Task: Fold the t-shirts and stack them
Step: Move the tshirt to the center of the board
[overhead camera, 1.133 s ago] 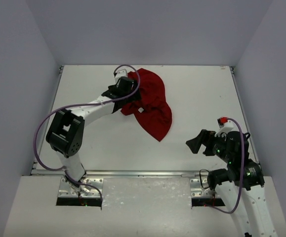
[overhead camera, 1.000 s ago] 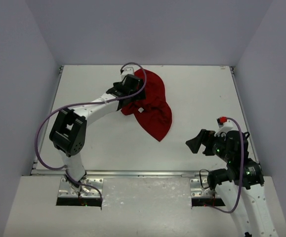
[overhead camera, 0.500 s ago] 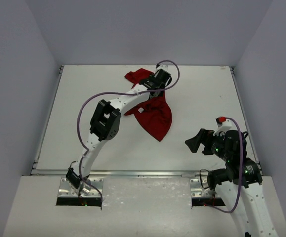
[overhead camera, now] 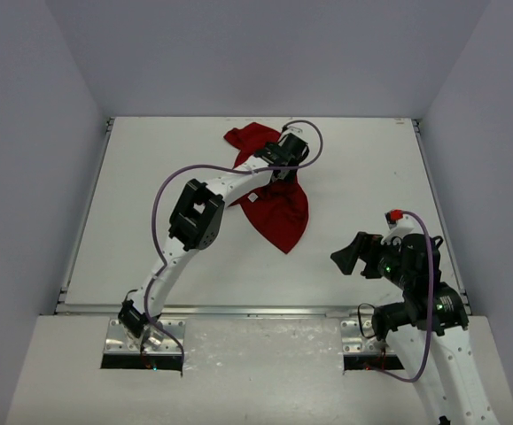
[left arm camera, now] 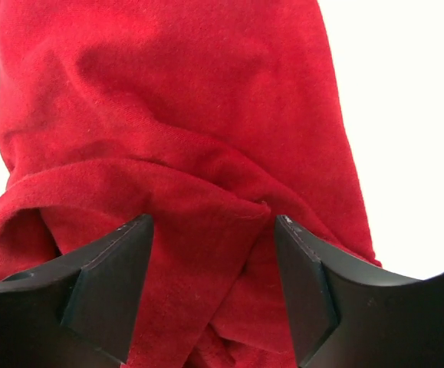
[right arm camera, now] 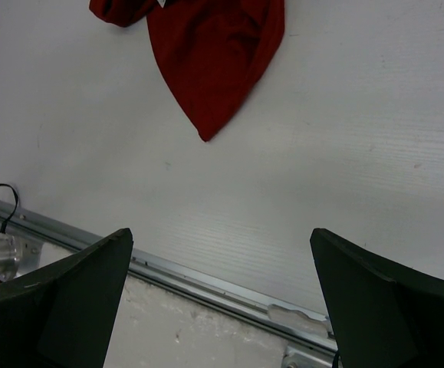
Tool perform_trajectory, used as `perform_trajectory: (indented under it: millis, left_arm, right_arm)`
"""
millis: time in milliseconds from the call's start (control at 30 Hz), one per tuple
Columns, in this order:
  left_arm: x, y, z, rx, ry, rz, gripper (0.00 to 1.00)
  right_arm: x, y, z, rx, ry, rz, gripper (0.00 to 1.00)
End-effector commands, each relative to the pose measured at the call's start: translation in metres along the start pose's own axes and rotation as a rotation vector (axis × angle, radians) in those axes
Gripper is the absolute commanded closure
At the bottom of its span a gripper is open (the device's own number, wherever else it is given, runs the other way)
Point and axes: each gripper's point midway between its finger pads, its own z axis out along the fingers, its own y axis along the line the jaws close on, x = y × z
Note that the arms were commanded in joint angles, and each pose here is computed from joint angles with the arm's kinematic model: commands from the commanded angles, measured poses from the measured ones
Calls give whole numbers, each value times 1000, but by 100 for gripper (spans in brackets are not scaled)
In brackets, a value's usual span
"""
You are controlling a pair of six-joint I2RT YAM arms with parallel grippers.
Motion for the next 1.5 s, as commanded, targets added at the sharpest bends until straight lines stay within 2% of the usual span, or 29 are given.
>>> perform_trajectory:
  millis: [0, 100, 200, 367, 433, 500, 600, 667, 767, 900, 933, 1133, 1233, 1333, 1367, 1400, 1433, 1467]
  left_arm:
    - [-38, -7, -18, 56, -103, -64, 37]
    - [-38, -4, -14, 35, -104, -64, 43]
    - [-27, -2, 0, 26, -72, -65, 55]
    - [-23, 0, 9, 31, -63, -78, 60]
    - [-27, 0, 8, 40, -76, -84, 70]
    - [-36, 3, 5, 41, -94, -97, 84]
    - [-49, 11, -9, 27, -119, -119, 95]
    - [-62, 17, -27, 33, -156, -143, 95]
    - [-82, 27, -55, 52, -212, -177, 86]
    - [-99, 41, -88, 59, -261, -216, 100]
    - [-108, 46, -103, 63, -287, -237, 100]
    - [-100, 65, -120, 62, -299, -276, 100]
    - [-79, 92, -128, -11, -271, -333, 100]
    - [-79, 126, -157, -9, -307, -485, 100]
    - [-61, 129, -154, 1, -290, -501, 100]
    - [-65, 142, -172, 4, -324, -542, 100]
    - [-47, 145, -169, -8, -303, -555, 100]
    - [-47, 153, -175, -25, -323, -580, 100]
  right_arm:
    - [-8, 6, 3, -32, -27, -10, 1]
    - [-9, 6, 3, -33, -29, -12, 1]
    - [-8, 7, 2, -36, -28, -11, 1]
    - [-9, 7, 3, -36, -29, -14, 1]
    - [-8, 7, 3, -37, -27, -14, 1]
    - [-8, 7, 3, -37, -26, -13, 1]
    - [-8, 6, 3, -33, -26, -13, 1]
    - [-7, 5, 5, -32, -23, -9, 1]
    - [-6, 7, 8, -43, -9, -3, 1]
    - [-8, 19, 18, -121, 1, 24, 1]
    - [-7, 24, 20, -150, 13, 43, 1]
    - [-2, 44, 44, -294, 99, 114, 1]
    - [-3, 44, 60, -316, 94, 136, 1]
    - [8, 40, 89, -251, 160, 135, 1]
    - [3, 42, 97, -221, 155, 113, 1]
    - [21, 43, 112, -176, 221, 87, 1]
    - [20, 30, 125, -73, 200, 78, 11]
    - [18, 33, 133, -44, 206, 78, 18]
